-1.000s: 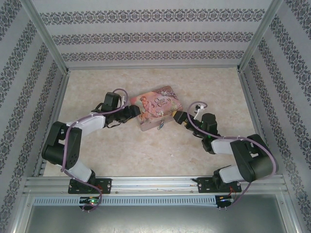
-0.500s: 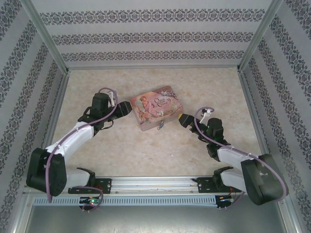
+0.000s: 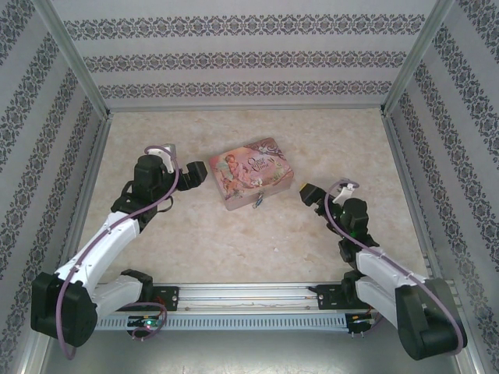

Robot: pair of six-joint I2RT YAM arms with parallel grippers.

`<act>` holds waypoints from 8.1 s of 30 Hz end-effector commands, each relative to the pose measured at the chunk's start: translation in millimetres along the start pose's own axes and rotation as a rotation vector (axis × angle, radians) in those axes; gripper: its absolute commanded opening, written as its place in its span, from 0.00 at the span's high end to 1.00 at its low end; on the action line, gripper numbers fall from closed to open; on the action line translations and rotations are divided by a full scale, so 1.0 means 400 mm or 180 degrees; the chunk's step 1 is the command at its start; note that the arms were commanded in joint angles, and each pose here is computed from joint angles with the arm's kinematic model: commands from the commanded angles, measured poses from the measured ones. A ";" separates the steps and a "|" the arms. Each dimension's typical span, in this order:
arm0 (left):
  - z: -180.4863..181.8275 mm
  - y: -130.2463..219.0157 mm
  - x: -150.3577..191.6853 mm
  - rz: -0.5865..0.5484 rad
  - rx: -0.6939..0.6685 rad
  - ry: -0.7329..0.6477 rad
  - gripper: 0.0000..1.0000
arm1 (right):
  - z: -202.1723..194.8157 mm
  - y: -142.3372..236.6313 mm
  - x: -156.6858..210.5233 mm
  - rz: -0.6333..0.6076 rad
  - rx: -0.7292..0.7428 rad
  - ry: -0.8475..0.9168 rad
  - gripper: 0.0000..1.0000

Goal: Unlock the padlock with the key

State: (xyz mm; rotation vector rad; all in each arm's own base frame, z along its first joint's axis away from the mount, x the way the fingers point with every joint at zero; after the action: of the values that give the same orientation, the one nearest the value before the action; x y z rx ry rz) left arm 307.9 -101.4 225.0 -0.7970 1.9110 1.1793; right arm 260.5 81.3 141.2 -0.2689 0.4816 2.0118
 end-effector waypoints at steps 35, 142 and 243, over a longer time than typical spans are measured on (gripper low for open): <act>-0.253 -0.259 -0.045 0.0567 0.1337 -0.0023 0.00 | -0.060 0.094 -0.013 -0.0383 0.0290 -0.0157 0.01; -0.206 -0.420 0.150 0.1621 0.1018 0.0395 0.00 | 0.056 -0.239 0.250 0.1707 -0.0990 0.0164 0.11; -0.204 -0.368 0.228 0.1824 0.1038 0.0677 0.00 | 0.050 -0.249 0.197 0.0957 -0.0615 -0.0290 1.00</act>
State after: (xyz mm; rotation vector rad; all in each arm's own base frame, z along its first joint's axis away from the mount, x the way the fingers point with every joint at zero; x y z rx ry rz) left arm 395.7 -246.4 164.4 -0.3551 2.3151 0.9046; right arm 300.1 196.1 76.1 -0.1840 0.4088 2.4492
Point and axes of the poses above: each hand's point on the last joint's axis, 136 mm out from that joint toward the fingers, its own y axis back along the fingers, its own z axis along the line the jaws close on, x = y × z, the point moved 4 cm from there along y, back along the fingers, and after that the axes turned 15 degrees about -y, right-handed, at the moved point
